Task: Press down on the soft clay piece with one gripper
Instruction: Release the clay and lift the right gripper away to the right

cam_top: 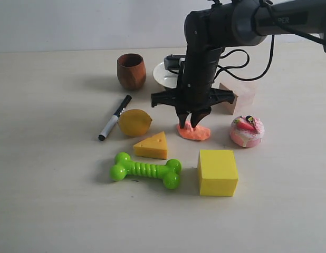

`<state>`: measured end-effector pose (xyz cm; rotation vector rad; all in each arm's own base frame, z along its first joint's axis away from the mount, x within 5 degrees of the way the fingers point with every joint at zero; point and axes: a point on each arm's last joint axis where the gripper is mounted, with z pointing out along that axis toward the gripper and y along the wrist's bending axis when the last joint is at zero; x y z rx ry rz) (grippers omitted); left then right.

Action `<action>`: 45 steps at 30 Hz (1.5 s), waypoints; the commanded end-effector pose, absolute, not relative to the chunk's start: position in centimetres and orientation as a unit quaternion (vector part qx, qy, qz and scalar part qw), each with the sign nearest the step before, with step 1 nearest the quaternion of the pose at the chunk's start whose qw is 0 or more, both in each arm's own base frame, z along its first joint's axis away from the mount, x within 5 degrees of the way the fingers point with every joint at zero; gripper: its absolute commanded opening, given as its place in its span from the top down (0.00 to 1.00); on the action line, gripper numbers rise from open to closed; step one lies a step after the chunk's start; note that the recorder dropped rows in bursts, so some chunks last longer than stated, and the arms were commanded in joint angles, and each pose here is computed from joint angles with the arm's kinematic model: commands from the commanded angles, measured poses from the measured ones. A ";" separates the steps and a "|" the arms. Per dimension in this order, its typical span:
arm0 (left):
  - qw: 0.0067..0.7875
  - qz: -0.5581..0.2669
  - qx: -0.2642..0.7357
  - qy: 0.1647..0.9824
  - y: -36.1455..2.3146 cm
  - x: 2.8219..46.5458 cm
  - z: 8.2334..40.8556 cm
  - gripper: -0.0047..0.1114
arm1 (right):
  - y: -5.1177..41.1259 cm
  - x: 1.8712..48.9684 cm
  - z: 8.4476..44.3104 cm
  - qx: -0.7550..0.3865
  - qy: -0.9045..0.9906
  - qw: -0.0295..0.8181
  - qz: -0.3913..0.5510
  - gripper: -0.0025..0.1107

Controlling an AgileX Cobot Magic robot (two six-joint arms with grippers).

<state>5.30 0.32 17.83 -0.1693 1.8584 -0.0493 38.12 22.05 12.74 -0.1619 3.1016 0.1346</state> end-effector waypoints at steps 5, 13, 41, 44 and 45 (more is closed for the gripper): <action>0.602 -0.023 -0.075 0.795 0.3 5.3 18.0 0.96 | 21.9 38.0 14.3 -0.063 0.996 0.031 0.046 0.83; 0.602 -0.023 -0.075 0.795 0.3 5.3 18.0 0.96 | 21.4 37.4 18.5 -0.106 0.991 0.063 0.051 0.98; 0.602 -0.023 -0.075 0.795 0.3 5.3 18.0 0.96 | 12.2 23.5 30.9 -0.075 0.947 0.312 -0.027 0.98; 0.602 -0.023 -0.075 0.795 0.3 5.3 18.0 0.96 | 11.5 23.7 31.3 -0.076 0.940 0.326 -0.066 0.98; 0.602 -0.023 -0.075 0.795 0.3 5.3 18.0 0.96 | 11.2 23.8 31.4 -0.070 0.937 0.332 -0.083 0.98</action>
